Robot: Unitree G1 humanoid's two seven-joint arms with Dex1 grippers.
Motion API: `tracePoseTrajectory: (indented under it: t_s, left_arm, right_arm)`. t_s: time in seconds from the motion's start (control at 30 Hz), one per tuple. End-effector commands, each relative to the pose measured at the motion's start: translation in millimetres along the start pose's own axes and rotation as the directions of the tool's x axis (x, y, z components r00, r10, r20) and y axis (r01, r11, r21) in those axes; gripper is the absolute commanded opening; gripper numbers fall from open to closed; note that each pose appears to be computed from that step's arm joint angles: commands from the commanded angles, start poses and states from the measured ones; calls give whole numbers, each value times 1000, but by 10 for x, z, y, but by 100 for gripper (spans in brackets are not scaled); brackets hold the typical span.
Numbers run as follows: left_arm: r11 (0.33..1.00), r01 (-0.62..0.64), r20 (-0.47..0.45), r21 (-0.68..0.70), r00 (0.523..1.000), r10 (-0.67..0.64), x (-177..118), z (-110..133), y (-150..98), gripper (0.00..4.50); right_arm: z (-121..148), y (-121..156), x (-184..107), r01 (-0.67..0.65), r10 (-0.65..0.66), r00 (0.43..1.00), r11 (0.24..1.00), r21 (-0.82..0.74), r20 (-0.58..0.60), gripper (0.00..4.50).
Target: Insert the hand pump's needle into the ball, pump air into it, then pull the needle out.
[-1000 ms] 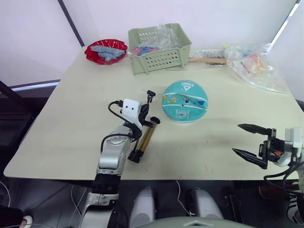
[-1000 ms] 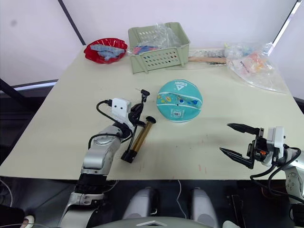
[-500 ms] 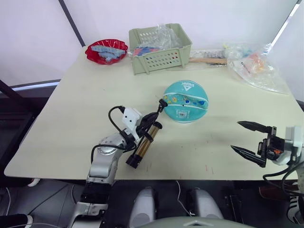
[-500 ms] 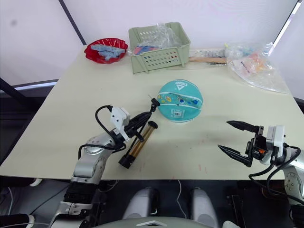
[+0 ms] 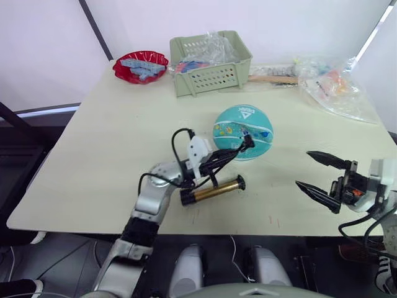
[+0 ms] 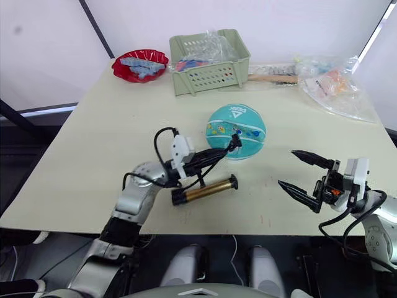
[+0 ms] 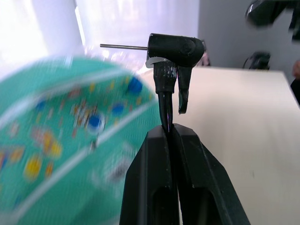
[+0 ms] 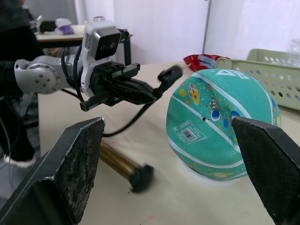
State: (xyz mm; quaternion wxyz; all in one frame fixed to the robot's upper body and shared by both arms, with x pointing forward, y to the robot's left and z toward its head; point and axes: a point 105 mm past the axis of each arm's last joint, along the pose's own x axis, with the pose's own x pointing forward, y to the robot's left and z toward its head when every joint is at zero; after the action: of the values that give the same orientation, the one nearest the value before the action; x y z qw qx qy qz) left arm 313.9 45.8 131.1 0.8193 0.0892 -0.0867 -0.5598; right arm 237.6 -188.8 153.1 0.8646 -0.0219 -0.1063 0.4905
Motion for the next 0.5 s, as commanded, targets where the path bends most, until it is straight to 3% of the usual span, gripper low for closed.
tracePoseTrajectory:
  t_s: [0.03, 0.33, 0.5]
  left_arm:
    - [998, 55, 26, 24, 998, -56, 91, 37, -79, 7]
    - [995, 100, 45, 19, 994, -100, 364, 9, -167, 7]
    - [995, 104, 47, 5, 993, -104, 488, 5, -238, 7]
  right_arm:
    - [101, -1, 76, 85, -85, 996, 996, 9, 34, 450]
    - [35, 46, 275, 272, -269, 962, 936, 224, -43, 450]
    - [30, 19, 344, 364, -352, 931, 858, 362, -99, 450]
